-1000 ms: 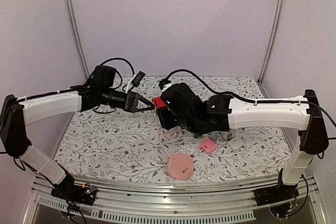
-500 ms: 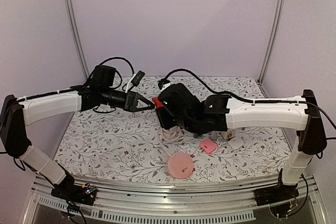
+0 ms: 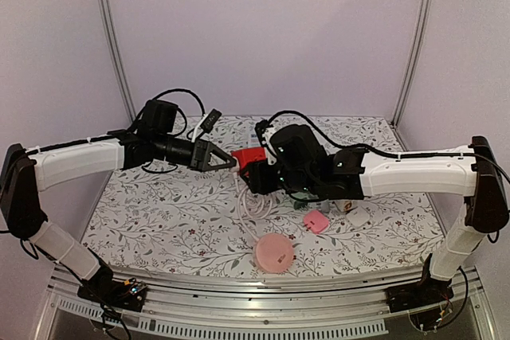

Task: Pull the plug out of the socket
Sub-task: Remove the plug from the socket.

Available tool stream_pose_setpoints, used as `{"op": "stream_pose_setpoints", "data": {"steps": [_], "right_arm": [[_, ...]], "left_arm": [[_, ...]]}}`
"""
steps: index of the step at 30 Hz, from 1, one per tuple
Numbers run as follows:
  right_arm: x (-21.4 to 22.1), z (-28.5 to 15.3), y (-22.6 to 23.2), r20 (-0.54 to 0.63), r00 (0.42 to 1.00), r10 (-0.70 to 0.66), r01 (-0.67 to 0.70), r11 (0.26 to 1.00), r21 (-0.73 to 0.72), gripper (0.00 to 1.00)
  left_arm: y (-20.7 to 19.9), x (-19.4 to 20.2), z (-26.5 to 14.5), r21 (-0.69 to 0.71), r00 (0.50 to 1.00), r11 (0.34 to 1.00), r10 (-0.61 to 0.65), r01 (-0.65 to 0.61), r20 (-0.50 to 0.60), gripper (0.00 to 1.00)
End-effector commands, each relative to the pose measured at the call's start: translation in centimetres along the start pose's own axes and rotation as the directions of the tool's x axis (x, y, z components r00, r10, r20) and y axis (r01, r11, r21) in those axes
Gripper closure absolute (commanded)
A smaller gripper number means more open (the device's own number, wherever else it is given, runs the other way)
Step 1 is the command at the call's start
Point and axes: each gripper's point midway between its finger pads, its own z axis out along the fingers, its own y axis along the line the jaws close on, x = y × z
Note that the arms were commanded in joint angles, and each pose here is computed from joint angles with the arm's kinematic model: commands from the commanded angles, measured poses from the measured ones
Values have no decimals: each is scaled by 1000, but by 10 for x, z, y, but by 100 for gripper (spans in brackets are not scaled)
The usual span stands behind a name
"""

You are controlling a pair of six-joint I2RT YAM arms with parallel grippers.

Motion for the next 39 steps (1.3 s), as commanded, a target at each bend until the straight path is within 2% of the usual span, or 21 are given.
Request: {"op": "stream_pose_setpoints", "data": {"steps": [1, 5, 13, 19, 22, 24, 27, 30, 35, 39], "right_arm": [[-64, -33, 10, 178, 974, 142, -122, 985, -118, 91], [-65, -37, 14, 192, 975, 116, -97, 990, -107, 91], [-51, -30, 7, 133, 987, -93, 75, 988, 137, 91], [-35, -25, -31, 1, 972, -236, 214, 884, 416, 92], [-26, -23, -47, -70, 956, -283, 279, 817, 504, 91], [-23, -21, -53, -89, 953, -290, 292, 798, 528, 91], [-21, -20, -60, -90, 961, -261, 267, 800, 537, 91], [-19, -18, -62, -70, 976, -208, 214, 833, 511, 92], [-24, -15, -41, 19, 995, -100, 90, 948, 306, 92], [-42, -25, -31, 102, 993, 60, -72, 990, 122, 91]], "left_arm": [[-3, -3, -7, -7, 999, 999, 36, -36, 11, 100], [-3, -3, -8, -10, 999, 999, 36, -36, 10, 100], [0, -3, -8, -27, 999, 999, 34, -34, 8, 100], [1, -3, -9, -34, 999, 999, 36, -36, 6, 100], [1, -4, -10, -38, 999, 999, 40, -39, 9, 100], [1, -4, -10, -37, 999, 999, 39, -39, 9, 100], [1, -4, -10, -38, 999, 999, 39, -38, 9, 100], [1, -3, -10, -38, 999, 999, 38, -38, 7, 100], [3, -3, -10, -40, 999, 999, 35, -35, 6, 100], [4, -2, -9, -42, 999, 999, 31, -31, 4, 100]]}}
